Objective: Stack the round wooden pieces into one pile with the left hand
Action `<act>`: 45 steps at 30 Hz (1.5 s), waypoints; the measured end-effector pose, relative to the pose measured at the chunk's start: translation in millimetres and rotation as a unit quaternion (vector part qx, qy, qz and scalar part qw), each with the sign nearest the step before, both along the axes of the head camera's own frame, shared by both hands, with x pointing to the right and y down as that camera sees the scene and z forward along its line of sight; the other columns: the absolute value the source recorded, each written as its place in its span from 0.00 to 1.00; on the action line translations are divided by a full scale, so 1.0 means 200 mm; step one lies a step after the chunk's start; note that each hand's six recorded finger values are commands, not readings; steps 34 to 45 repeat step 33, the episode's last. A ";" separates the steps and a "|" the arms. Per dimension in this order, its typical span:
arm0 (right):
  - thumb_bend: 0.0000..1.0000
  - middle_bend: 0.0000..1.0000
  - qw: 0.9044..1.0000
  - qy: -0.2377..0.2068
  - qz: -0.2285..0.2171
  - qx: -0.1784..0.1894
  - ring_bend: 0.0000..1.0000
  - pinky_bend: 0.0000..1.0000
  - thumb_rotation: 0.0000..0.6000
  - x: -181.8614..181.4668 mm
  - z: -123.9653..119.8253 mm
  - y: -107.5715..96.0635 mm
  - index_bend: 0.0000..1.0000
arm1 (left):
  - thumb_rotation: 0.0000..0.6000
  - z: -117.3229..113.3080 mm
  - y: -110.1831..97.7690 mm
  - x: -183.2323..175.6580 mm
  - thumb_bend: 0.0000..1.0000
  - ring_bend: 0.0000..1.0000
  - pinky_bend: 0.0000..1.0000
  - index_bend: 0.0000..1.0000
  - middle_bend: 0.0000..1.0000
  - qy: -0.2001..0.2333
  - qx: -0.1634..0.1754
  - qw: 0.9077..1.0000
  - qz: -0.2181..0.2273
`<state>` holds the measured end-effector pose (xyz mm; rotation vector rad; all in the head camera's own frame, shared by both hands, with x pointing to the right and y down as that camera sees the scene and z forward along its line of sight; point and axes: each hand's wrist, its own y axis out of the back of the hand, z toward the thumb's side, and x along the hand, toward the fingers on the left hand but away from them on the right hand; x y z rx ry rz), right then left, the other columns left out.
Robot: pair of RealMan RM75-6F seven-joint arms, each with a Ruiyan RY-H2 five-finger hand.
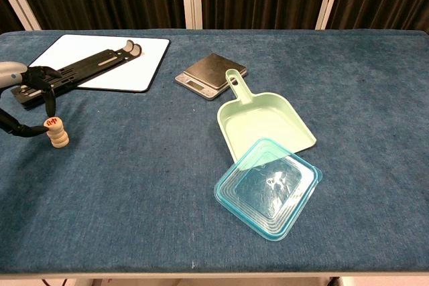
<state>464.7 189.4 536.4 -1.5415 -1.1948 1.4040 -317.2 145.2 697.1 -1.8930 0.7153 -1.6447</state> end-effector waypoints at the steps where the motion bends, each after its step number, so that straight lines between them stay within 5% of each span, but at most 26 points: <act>1: 0.03 0.01 1.000 0.000 0.000 0.000 0.00 0.00 1.00 0.00 0.00 0.00 0.00 | 1.00 0.00 0.00 0.00 0.30 0.00 0.01 0.43 0.00 0.000 0.000 1.000 0.000; 16: 0.03 0.01 1.000 0.001 -0.002 -0.005 0.00 0.02 1.00 0.01 -0.01 0.00 0.00 | 1.00 -0.08 -0.05 -0.08 0.22 0.00 0.01 0.31 0.00 0.013 0.023 0.999 -0.044; 22: 0.03 0.01 1.000 -0.011 -0.002 -0.024 0.00 0.06 1.00 0.04 -0.01 -0.02 0.00 | 0.84 -0.21 -0.08 -0.25 0.15 0.00 0.01 0.29 0.01 0.016 0.085 0.991 -0.106; 30: 0.03 0.01 1.000 -0.025 -0.012 -0.014 0.00 0.06 1.00 0.03 -0.05 0.00 0.00 | 0.83 -0.44 0.09 -0.59 0.14 0.00 0.01 0.28 0.03 -0.003 0.178 0.972 -0.152; 33: 0.03 0.01 0.999 -0.026 -0.015 -0.011 0.00 0.06 1.00 0.02 -0.05 0.02 0.00 | 0.83 -0.51 0.20 -0.68 0.14 0.00 0.01 0.28 0.03 -0.017 0.189 0.969 -0.157; 45: 0.03 0.01 0.999 -0.026 -0.015 -0.011 0.00 0.06 1.00 0.02 -0.05 0.02 0.00 | 0.83 -0.51 0.20 -0.68 0.14 0.00 0.01 0.28 0.03 -0.017 0.189 0.969 -0.157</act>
